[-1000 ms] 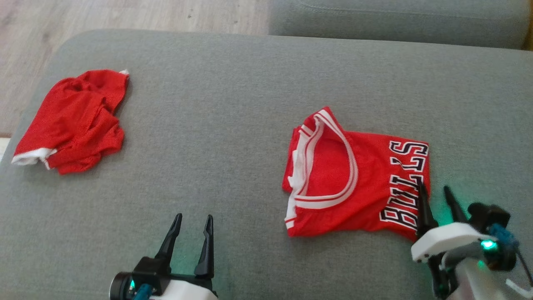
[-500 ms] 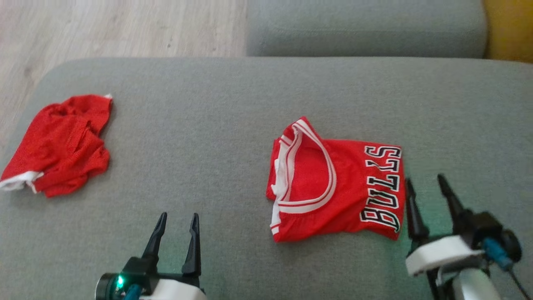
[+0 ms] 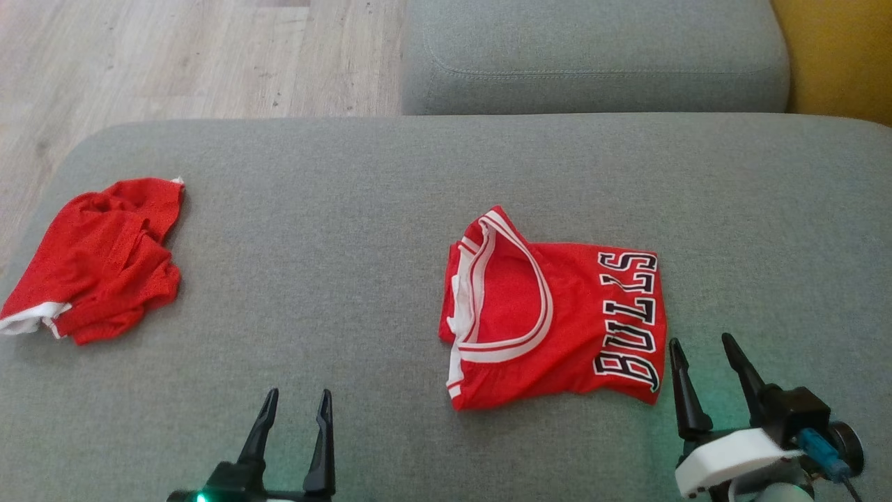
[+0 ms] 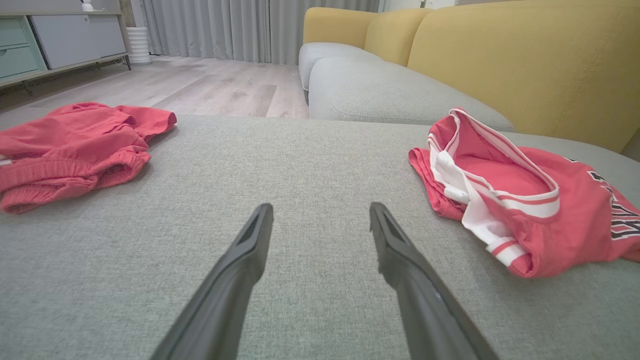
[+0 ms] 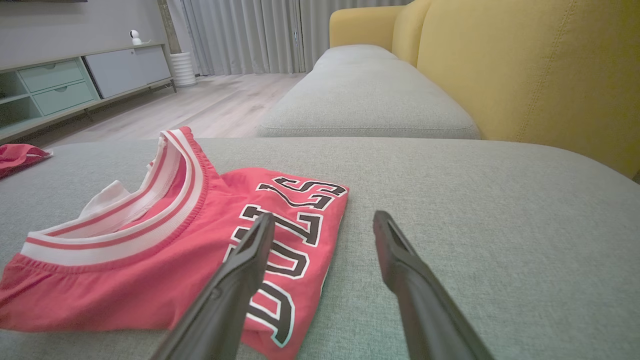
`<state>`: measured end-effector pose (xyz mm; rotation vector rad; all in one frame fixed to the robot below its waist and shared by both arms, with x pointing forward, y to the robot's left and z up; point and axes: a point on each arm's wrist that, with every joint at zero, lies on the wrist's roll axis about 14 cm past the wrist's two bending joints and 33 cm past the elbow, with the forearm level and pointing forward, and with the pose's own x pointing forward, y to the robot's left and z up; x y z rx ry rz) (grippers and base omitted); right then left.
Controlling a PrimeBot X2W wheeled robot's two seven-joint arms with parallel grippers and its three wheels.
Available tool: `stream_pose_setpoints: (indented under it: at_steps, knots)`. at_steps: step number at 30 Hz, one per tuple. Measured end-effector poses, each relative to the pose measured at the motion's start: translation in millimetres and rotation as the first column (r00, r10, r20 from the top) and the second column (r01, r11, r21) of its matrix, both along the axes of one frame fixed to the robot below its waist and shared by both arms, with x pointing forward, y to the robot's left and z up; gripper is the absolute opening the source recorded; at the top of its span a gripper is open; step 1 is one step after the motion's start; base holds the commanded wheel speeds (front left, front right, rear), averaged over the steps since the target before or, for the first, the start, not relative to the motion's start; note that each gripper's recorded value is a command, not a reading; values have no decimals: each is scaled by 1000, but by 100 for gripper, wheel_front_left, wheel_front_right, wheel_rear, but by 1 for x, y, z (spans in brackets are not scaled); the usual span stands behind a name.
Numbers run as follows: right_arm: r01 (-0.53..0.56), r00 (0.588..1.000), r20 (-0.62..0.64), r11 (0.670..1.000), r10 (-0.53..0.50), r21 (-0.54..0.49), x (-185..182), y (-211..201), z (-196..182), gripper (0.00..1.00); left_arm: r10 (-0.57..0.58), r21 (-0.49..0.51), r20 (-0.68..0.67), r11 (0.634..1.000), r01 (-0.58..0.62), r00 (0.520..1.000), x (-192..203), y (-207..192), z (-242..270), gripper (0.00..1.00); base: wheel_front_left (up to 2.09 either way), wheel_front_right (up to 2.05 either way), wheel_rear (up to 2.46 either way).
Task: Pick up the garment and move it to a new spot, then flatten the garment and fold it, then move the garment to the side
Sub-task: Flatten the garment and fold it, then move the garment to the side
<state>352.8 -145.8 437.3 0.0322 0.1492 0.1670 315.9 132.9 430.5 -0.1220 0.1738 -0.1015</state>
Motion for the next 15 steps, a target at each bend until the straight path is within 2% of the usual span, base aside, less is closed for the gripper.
stream_pose_setpoints:
  at_steps: [6, 11, 15]
  knots:
    - [-8, 1000, -13, 1000, 8, 3, 0, 3, -4, 100, 2, 0, -2, 1000, -2, 1000, 0, 1, 0, 100, 0, 0, 0]
    - [0, 996, -85, 999, 4, 38, -2, 5, -24, 100, 3, -12, -21, 1000, -3, 1000, 0, -1, -5, 100, 0, 0, 0]
    - [-1, 993, -117, 998, 8, 56, 13, 9, -32, 100, -12, -14, -39, 1000, 12, 999, 2, -5, -10, 100, 0, 0, 0]
